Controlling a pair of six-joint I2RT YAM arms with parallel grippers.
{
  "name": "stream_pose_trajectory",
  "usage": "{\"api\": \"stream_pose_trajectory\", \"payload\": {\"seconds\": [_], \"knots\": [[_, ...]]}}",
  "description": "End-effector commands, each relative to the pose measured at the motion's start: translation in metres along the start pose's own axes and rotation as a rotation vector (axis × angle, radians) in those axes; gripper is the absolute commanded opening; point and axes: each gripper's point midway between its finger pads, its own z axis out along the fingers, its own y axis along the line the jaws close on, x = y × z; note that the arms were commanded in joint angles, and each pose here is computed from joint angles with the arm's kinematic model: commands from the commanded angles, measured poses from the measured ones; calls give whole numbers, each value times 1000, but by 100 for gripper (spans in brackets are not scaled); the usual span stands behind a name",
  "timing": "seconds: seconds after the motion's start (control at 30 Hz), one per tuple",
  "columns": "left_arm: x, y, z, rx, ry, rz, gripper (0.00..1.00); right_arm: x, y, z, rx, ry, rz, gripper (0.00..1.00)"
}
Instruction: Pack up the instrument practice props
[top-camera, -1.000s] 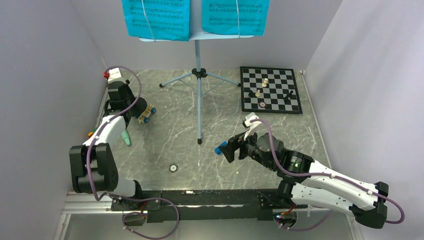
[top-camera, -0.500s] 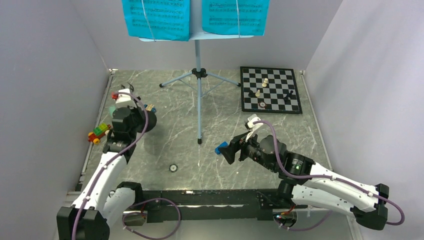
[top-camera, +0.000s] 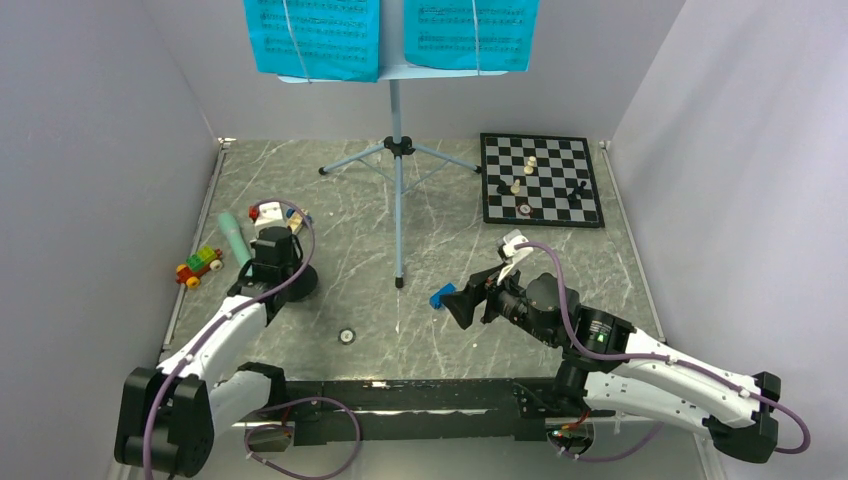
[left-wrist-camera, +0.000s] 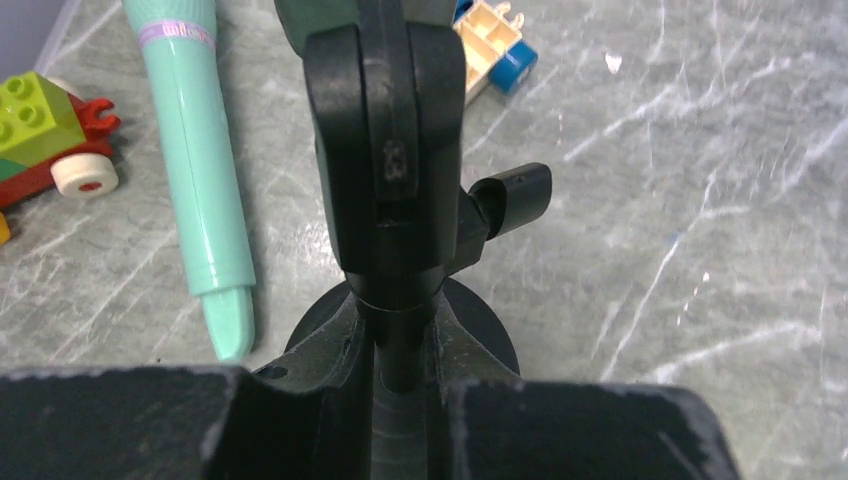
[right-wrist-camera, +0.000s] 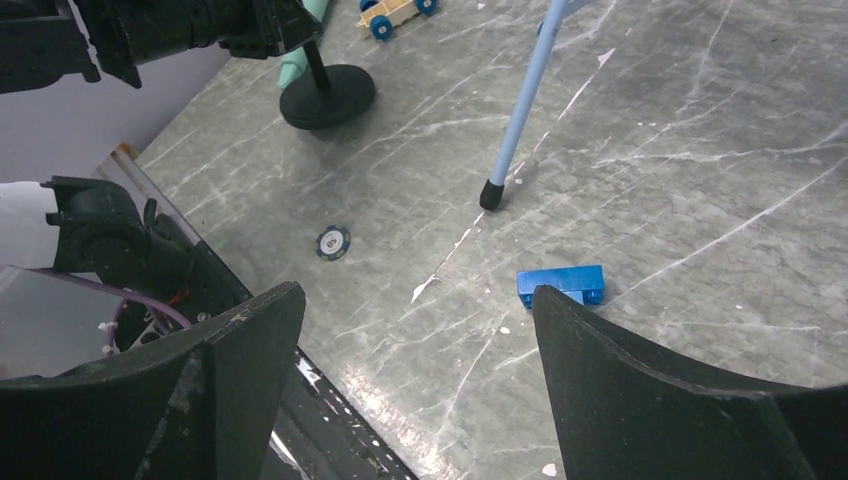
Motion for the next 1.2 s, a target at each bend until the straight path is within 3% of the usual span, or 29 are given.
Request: {"api": "stream_pose_trajectory", "payload": {"seconds": [0.0, 0.1, 0.27, 0.4, 0.7, 0.93, 1.17], "knots": [[-38, 5, 11, -63, -141, -54, 0, -9, -3, -3, 17, -37, 14, 89], [-45, 7, 18, -81, -141, -44, 0, -10, -4, -4, 20, -44, 15, 89], [-33, 8, 35, -123, 5, 21, 2, -13, -7, -9, 34, -51, 11, 89], [-27, 8, 36, -133, 57, 39, 17, -16, -10, -14, 45, -63, 9, 89], [-13, 14, 22, -119, 73, 16, 60, -20, -12, -19, 53, -68, 8, 89], [-27, 15, -9, -89, 62, -40, 72, -21, -12, -21, 54, -57, 10, 89], [-65, 18, -57, -21, -54, -77, 79, -8, -9, -13, 49, -12, 20, 89]]}}
